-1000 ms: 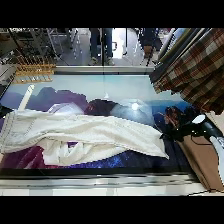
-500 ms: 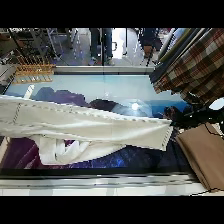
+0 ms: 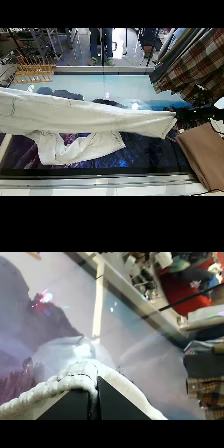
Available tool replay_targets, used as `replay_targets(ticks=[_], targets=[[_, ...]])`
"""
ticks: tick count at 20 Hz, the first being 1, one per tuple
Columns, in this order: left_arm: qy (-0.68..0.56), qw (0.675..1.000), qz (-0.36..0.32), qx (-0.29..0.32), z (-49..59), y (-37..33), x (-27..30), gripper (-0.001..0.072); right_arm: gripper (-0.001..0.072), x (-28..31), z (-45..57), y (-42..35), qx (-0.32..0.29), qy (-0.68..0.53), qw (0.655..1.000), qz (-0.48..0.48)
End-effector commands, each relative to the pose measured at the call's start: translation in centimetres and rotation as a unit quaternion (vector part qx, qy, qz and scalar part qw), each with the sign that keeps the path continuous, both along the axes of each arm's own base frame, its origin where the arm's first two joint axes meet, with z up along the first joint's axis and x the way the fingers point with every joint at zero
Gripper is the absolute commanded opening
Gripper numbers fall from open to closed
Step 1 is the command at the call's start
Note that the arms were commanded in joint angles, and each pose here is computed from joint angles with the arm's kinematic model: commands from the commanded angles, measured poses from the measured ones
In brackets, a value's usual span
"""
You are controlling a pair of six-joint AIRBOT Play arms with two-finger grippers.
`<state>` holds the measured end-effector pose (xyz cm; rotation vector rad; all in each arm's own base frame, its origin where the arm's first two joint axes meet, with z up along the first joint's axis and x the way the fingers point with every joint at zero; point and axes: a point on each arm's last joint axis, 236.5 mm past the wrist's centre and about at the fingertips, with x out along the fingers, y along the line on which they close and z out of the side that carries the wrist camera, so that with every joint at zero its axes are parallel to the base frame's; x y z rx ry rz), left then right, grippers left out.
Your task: Fold the clothes and pants, and hang the long-sleeved shirts on hangers.
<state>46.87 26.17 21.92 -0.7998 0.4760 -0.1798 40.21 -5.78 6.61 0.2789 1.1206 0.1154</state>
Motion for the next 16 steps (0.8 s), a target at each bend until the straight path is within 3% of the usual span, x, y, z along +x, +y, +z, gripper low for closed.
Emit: replay_targets(ticks=[1,6,7,9,13,16], targets=[[0.005,1.0,0.006,0.0,-0.2,0.9,-0.9,0.0026,0.0027,-3.2,-1.9,1.8,0.025,0.067,0.997,0.03],[0.111,0.992,0.023,0.061,-5.3,2.9,-2.9,0.0026,0.0029,-13.2,-10.9,9.2,0.123,0.228,0.958,0.121],[0.113,0.991,0.024,0.062,-5.5,3.0,-2.9,0.0026,0.0099,-13.6,-12.3,9.4,0.122,0.231,0.959,0.11],[0.116,0.991,0.024,0.058,-6.0,3.2,-2.8,0.0026,0.0503,-12.5,-13.4,8.6,0.117,0.209,0.968,0.073],[0.121,0.991,0.02,0.052,-6.8,3.1,-2.6,0.0026,0.0509,-6.8,-12.9,7.7,0.185,0.123,0.974,-0.036],[0.123,0.991,0.018,0.051,-6.8,3.0,-2.6,0.0027,0.0492,-6.3,-14.8,7.7,0.197,0.135,0.97,-0.049]])
